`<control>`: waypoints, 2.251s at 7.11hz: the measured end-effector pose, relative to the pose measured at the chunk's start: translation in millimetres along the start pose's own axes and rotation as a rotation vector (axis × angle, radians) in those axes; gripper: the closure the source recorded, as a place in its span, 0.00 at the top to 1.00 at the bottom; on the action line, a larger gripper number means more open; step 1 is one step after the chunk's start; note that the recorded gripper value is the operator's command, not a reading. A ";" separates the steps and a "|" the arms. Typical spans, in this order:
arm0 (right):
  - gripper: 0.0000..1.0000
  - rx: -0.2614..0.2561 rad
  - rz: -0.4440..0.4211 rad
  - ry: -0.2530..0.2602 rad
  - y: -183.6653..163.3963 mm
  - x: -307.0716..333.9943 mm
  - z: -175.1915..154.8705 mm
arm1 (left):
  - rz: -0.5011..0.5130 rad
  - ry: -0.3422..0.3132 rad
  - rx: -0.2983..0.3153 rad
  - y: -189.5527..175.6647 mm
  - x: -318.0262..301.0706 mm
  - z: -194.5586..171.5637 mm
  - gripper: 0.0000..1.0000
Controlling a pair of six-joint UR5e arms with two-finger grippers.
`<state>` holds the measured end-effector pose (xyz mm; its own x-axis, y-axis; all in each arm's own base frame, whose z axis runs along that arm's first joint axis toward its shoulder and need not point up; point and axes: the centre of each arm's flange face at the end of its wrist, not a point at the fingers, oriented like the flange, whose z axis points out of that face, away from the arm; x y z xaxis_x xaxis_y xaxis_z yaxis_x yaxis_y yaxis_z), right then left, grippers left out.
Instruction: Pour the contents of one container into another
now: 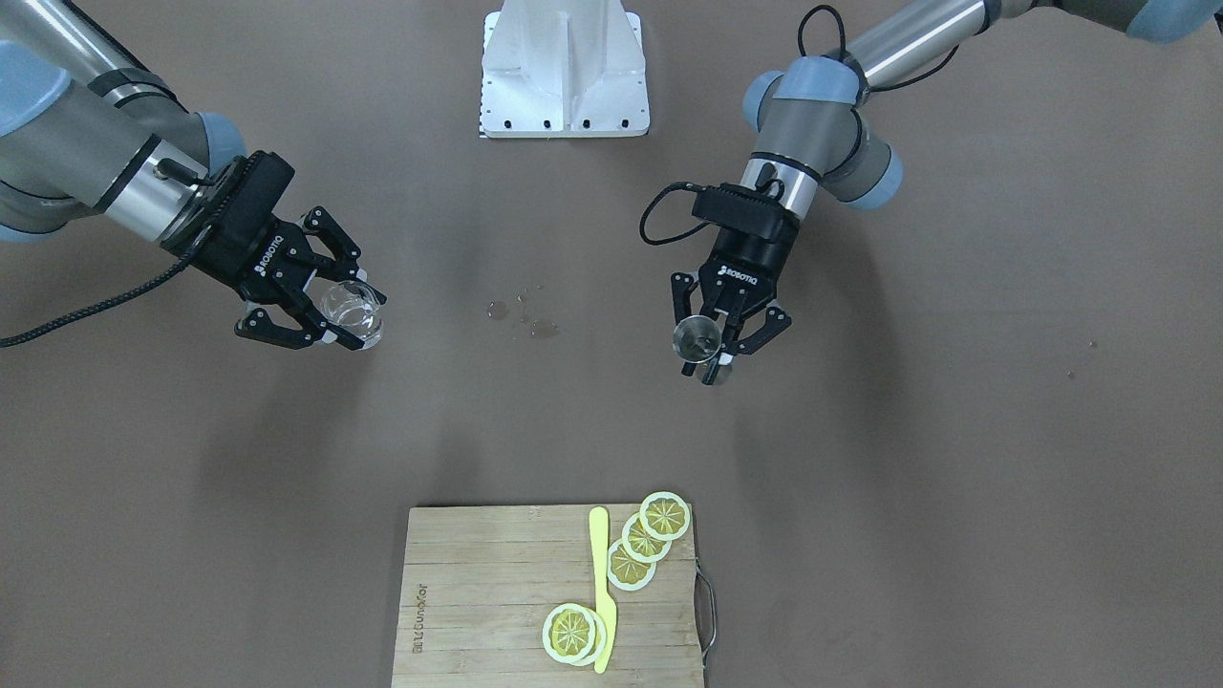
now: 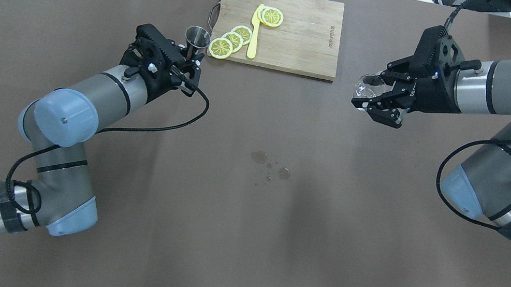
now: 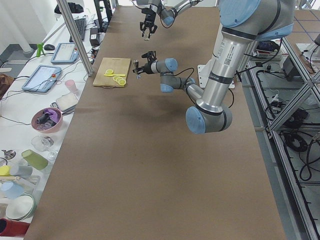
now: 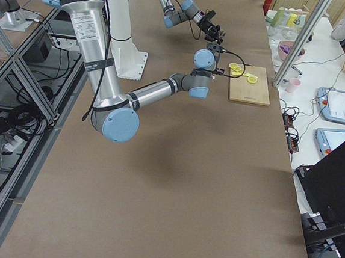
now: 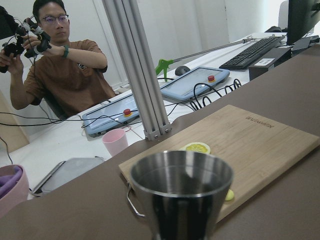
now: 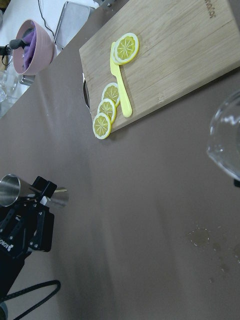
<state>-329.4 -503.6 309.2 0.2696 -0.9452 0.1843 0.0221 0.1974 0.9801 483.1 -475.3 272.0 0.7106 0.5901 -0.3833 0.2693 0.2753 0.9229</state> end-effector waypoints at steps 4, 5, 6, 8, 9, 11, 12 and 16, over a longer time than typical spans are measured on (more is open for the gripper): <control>0.00 -0.035 -0.046 -0.007 0.9 -13.3 17.6 | 0.126 0.286 0.027 -37.7 37.6 26.6 0.00; 0.00 -0.040 -0.049 -0.008 0.9 -14.1 18.8 | 0.130 0.333 0.026 -40.4 46.1 27.8 0.00; 0.00 -0.048 -0.053 -0.011 -0.1 -15.3 21.3 | 0.133 0.367 0.019 -39.8 53.4 27.8 0.00; 0.00 -0.078 -0.056 -0.020 -6.8 -16.9 27.9 | 0.134 0.403 0.016 -41.8 61.8 26.7 0.00; 0.00 -0.093 -0.053 -0.025 -7.7 -19.6 31.3 | 0.132 0.416 0.020 -47.1 71.2 29.3 0.00; 0.00 -0.114 -0.068 -0.037 -11.3 -28.5 33.1 | 0.128 0.451 0.022 -49.5 98.6 30.7 0.00; 0.00 -0.121 -0.089 -0.039 -14.3 -30.6 32.1 | 0.125 0.469 0.023 -47.3 109.4 28.1 0.00; 0.00 -0.173 -0.237 -0.035 -30.6 -31.9 18.7 | 0.119 0.482 0.026 -45.5 116.6 25.3 0.00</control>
<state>-356.7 -484.4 274.8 0.2036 -0.9781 -0.0432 0.2452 0.0083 0.9694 570.2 -438.2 186.3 0.3574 0.9019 -0.2424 0.2251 0.1686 0.9596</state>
